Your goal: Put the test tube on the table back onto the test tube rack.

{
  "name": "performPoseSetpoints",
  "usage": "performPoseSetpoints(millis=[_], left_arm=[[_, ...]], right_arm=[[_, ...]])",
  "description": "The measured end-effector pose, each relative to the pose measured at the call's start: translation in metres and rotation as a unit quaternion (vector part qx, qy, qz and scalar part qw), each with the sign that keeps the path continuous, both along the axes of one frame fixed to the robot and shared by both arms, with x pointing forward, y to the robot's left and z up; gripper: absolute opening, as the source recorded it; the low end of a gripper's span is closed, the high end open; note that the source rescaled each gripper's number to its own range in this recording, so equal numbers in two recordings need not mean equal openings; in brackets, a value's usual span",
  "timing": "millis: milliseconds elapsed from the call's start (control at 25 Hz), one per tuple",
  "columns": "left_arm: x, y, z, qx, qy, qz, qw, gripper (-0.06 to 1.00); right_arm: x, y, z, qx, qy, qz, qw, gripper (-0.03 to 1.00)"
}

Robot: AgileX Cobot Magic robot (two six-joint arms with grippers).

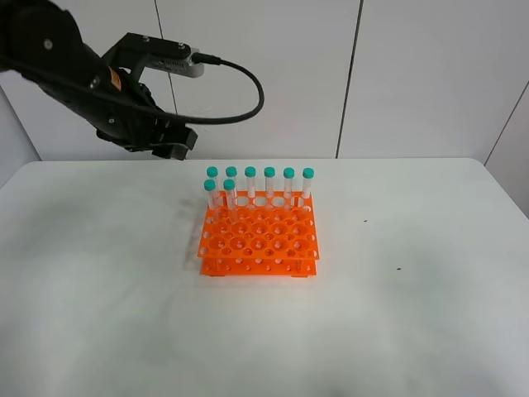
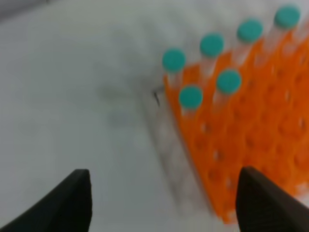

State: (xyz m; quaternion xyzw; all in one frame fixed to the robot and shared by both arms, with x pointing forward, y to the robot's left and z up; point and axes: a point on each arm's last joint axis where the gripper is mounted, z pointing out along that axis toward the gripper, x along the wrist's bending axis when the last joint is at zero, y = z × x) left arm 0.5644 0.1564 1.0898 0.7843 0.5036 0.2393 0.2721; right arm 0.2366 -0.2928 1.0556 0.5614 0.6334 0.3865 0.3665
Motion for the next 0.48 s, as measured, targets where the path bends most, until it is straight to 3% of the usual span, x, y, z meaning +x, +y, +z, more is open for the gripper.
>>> performPoseSetpoints(millis=[240, 480], left_arm=[[0.026, 0.022, -0.009, -0.007, 0.135, 0.02, 0.991, 0.96], [0.049, 0.077, -0.039, 0.0, 0.23, 0.098, 0.968, 0.96]], right_arm=[[0.0, 0.0, 0.0, 0.0, 0.0, 0.0, 1.0, 0.94], [0.0, 0.0, 0.0, 0.0, 0.0, 0.0, 1.0, 0.94]])
